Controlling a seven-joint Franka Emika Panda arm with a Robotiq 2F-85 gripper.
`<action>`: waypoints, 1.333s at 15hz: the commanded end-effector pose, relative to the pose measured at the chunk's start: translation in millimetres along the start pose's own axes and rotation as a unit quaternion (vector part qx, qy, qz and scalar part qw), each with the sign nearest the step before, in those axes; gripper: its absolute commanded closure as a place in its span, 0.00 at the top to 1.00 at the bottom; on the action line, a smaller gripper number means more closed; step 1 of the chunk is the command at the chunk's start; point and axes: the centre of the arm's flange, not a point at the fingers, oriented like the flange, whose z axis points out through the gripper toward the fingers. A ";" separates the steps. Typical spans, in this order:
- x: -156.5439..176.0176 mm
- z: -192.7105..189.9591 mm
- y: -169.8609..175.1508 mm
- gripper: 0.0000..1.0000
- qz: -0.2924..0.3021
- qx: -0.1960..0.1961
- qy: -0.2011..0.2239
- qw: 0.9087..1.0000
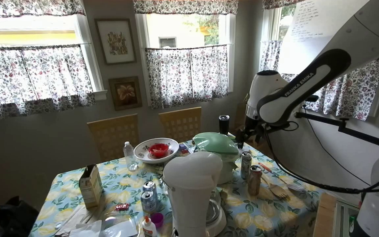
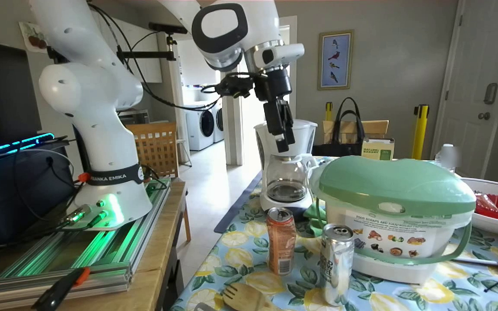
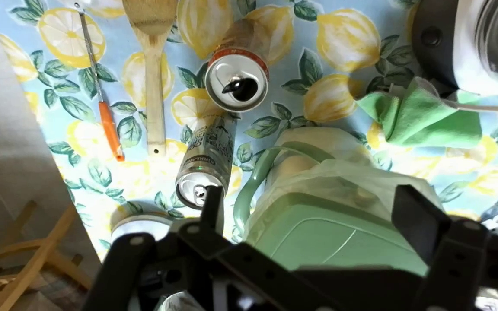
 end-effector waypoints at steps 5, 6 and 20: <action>47.9 3.3 63.7 1.00 0.117 0.039 0.060 0.991; 51.4 6.1 68.8 1.00 0.130 0.046 0.061 0.989; 90.4 62.8 89.6 1.00 0.186 0.143 0.046 0.971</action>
